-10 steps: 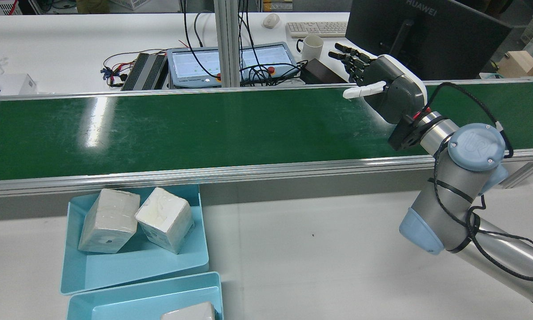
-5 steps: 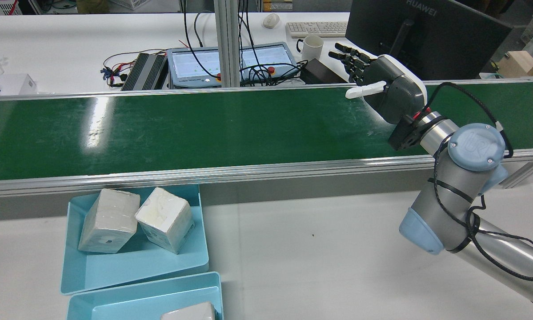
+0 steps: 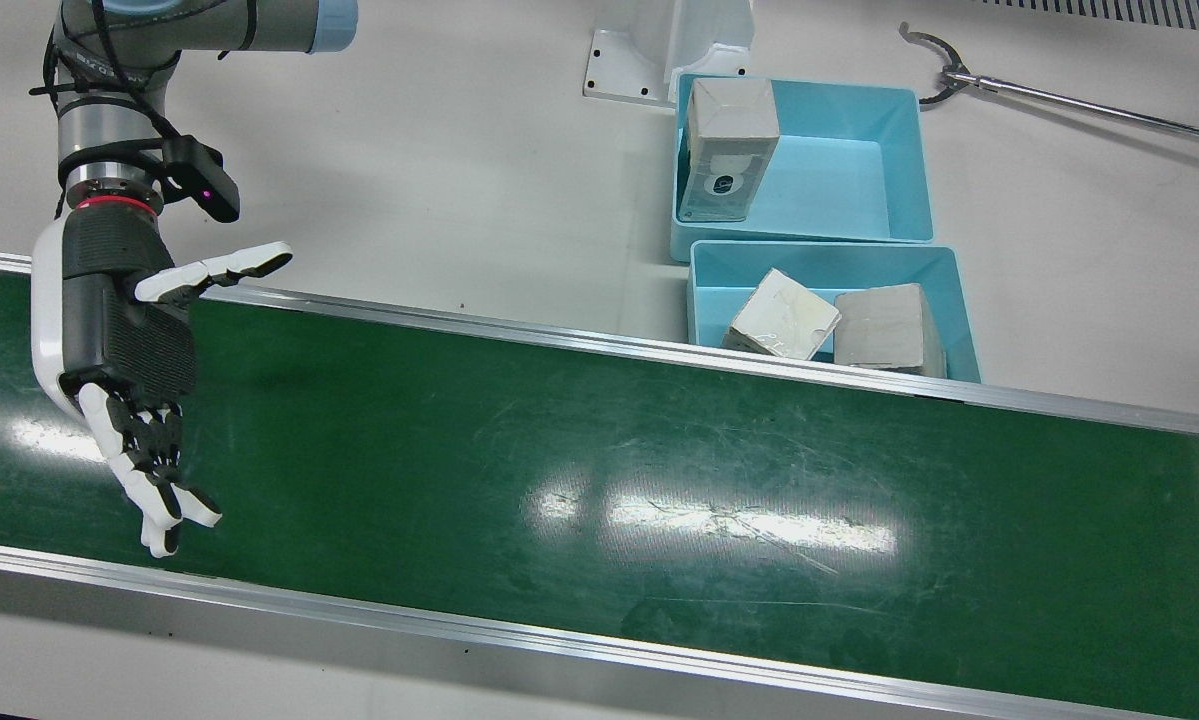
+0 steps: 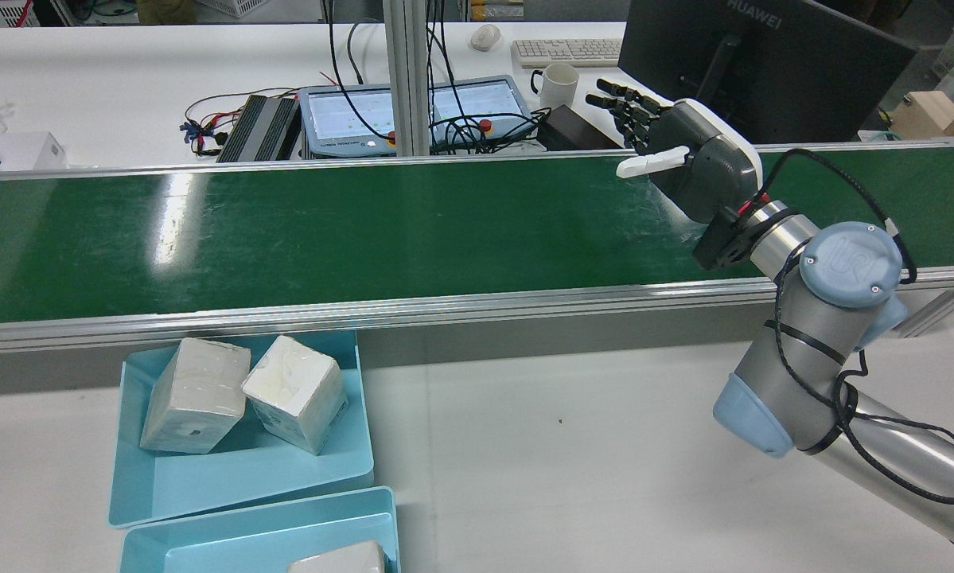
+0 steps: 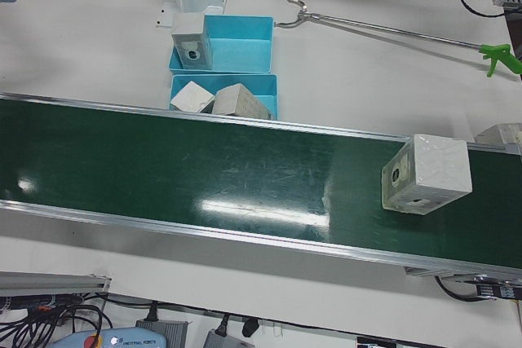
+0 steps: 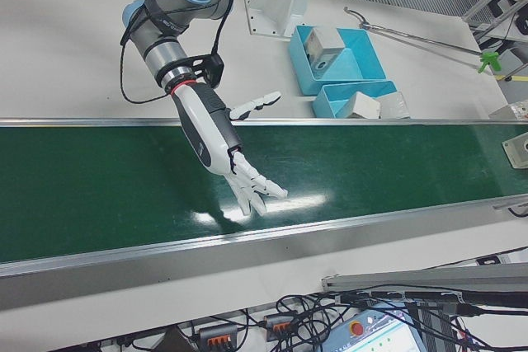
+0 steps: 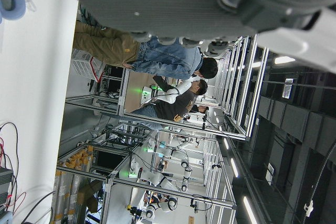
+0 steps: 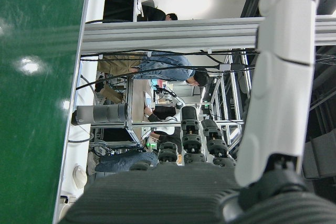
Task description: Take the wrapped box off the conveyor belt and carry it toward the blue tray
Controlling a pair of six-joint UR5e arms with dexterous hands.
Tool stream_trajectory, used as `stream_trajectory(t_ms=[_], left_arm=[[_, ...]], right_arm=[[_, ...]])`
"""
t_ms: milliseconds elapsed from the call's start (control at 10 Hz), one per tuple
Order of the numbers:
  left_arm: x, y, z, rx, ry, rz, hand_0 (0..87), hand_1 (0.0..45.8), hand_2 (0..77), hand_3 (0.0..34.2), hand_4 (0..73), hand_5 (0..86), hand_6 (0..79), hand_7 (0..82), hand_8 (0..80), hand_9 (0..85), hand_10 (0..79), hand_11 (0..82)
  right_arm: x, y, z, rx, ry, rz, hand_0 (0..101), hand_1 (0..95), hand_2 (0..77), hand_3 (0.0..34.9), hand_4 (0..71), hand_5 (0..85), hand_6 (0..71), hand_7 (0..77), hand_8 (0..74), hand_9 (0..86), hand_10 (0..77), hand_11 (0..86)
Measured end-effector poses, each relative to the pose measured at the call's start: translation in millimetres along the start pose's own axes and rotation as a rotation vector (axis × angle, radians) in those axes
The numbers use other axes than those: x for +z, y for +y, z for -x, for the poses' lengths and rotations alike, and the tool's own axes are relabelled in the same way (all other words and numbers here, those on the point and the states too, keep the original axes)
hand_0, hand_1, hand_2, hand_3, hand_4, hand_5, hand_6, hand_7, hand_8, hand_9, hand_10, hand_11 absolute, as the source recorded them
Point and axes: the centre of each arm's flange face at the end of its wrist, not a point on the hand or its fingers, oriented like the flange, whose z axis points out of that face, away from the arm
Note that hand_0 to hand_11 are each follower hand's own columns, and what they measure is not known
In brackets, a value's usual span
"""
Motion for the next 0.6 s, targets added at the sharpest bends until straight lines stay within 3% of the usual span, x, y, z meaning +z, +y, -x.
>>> stream_trajectory(t_ms=[600], left_arm=[[0.0,0.0,0.0,0.000,0.000,0.000,0.0,0.0,0.5,0.0,0.5,1.1,0.0,0.5,0.5,0.0,0.5,0.0]], right_arm=[[-0.1,-1.4,-2.3,-0.002,0.003,-0.003,47,11.5,7.1,0.0,10.9,10.9,6.5,18.0,5.4,6.0,0.0,1.1]])
